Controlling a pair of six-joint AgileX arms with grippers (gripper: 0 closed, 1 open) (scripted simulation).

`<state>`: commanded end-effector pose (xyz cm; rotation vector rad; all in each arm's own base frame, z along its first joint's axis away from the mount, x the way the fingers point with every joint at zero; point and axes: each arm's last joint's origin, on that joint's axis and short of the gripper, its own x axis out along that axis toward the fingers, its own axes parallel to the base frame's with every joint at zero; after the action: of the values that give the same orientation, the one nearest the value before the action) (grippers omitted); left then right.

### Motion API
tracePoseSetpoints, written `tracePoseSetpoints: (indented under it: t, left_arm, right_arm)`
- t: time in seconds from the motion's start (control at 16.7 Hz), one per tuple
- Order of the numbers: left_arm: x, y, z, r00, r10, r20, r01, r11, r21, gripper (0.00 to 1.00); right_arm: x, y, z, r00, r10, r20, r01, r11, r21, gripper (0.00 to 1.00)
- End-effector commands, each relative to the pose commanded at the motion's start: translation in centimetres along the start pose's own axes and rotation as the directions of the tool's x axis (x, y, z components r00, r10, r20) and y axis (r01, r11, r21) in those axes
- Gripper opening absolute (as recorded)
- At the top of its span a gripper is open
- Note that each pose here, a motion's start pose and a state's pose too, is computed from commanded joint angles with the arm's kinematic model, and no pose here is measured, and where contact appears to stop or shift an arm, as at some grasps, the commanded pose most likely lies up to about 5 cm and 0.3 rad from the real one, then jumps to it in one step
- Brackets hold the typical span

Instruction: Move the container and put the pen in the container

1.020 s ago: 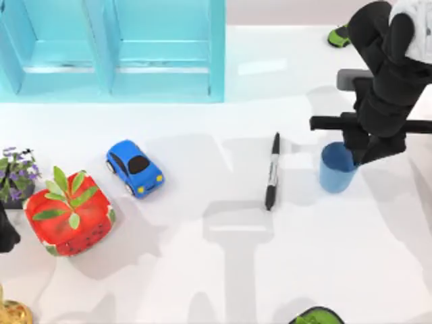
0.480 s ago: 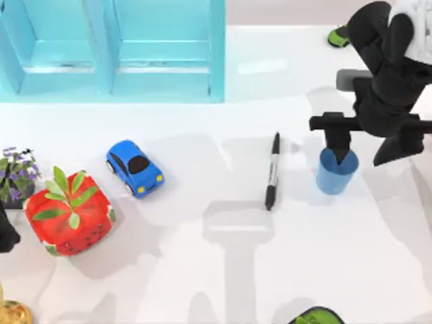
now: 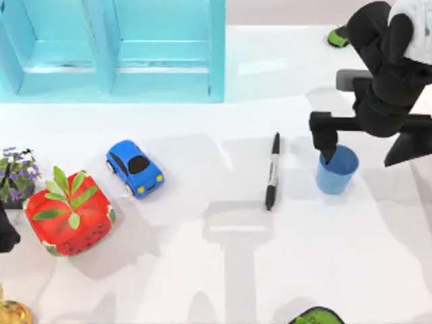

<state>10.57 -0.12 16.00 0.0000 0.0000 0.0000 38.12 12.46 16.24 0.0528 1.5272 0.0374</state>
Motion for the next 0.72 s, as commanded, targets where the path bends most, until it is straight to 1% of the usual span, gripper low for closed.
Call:
tracePoseSetpoints:
  t: [0.24, 0.36, 0.48, 0.72]
  left_arm:
    - [0.0, 0.0, 0.0, 1.0, 0.0, 0.0, 0.0, 1.0, 0.0, 1.0]
    - [0.0, 0.0, 0.0, 1.0, 0.0, 0.0, 0.0, 1.0, 0.0, 1.0]
    - [0.0, 0.0, 0.0, 1.0, 0.0, 0.0, 0.0, 1.0, 0.0, 1.0]
    - [0.0, 0.0, 0.0, 1.0, 0.0, 0.0, 0.0, 1.0, 0.0, 1.0]
  right_arm:
    - [-0.2, 0.0, 0.2, 1.0, -0.001, -0.003, 0.001, 1.0, 0.004, 1.0]
    - [-1.3, 0.1, 0.6, 1.0, -0.003, -0.009, 0.003, 1.0, 0.006, 1.0]
    - [-3.5, 0.4, 1.2, 1.0, -0.004, -0.013, 0.004, 1.0, 0.007, 1.0]
    - [-10.1, 0.9, 1.6, 1.0, -0.004, -0.013, 0.004, 1.0, 0.007, 1.0]
